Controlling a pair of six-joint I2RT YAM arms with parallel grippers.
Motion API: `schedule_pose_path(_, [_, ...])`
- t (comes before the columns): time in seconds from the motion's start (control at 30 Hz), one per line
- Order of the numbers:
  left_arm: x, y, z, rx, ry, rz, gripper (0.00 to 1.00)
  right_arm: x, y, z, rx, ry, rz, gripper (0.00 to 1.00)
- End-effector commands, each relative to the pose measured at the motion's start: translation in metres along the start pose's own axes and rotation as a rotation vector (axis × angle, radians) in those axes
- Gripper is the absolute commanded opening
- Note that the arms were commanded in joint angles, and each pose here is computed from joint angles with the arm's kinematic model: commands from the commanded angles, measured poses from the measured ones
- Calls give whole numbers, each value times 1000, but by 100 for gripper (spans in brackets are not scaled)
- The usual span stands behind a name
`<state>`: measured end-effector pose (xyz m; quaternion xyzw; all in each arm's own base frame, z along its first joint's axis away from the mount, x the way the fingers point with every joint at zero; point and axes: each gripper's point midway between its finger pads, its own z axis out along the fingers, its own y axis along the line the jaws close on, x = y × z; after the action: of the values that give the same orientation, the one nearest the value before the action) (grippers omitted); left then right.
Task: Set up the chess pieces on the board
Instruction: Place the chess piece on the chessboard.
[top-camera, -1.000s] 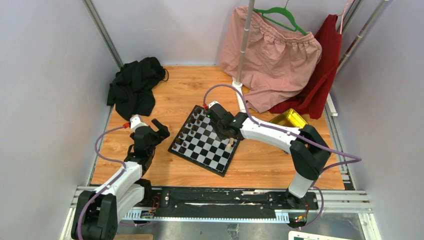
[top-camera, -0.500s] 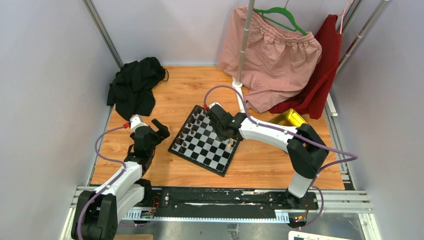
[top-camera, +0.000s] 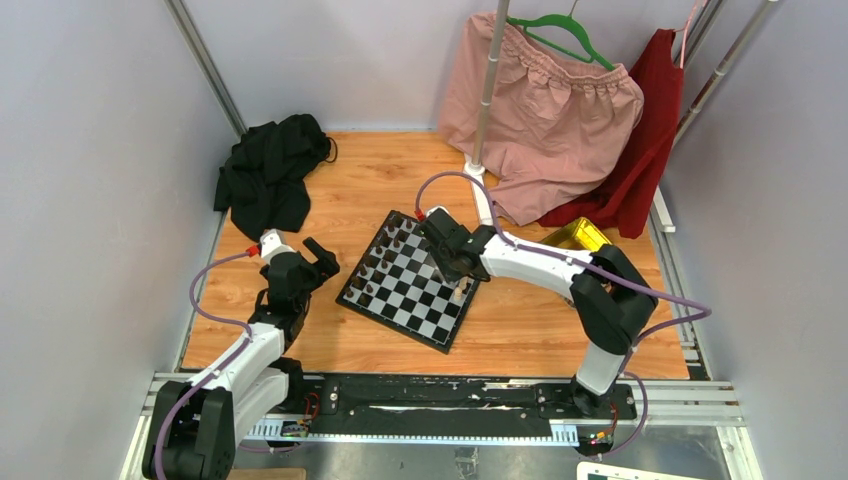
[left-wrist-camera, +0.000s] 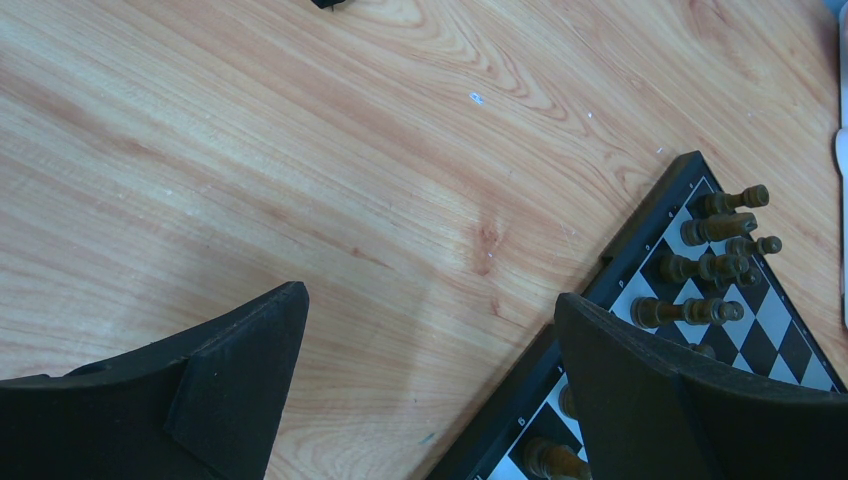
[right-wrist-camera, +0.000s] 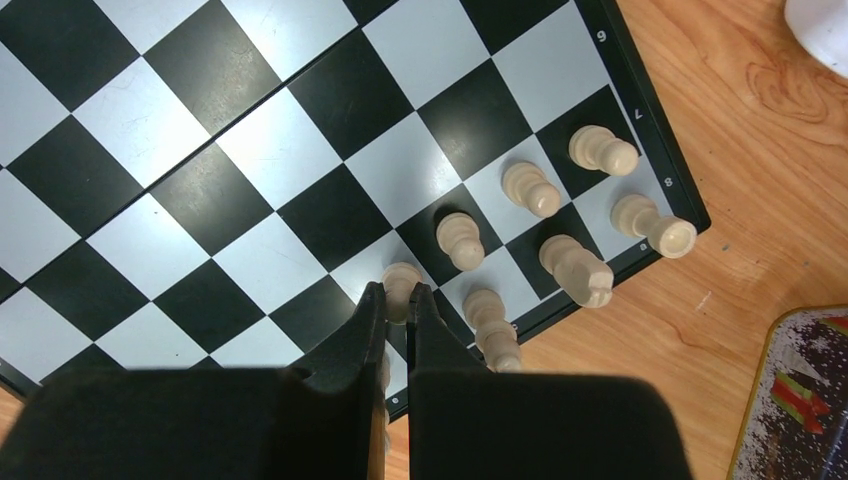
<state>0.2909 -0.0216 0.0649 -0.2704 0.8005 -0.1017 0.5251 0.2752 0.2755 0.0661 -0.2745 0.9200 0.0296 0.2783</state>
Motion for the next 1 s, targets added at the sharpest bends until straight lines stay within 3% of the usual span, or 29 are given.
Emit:
schedule_pose_path(0.0, [-5, -1, 1, 7, -27, 2, 100, 11, 0, 11, -5, 38, 20, 0])
schedule_pose_path(0.33, [-5, -1, 1, 8, -25, 2, 100, 13, 0, 12, -8, 45, 25, 1])
schedule_pose_path(0.63, [-4, -1, 2, 9, -19, 5, 100, 9, -2, 7, -9, 30, 26, 23])
schedule_pose_path(0.97, [-4, -1, 2, 8, -18, 6, 100, -8, -3, -14, -14, -22, 14, 27])
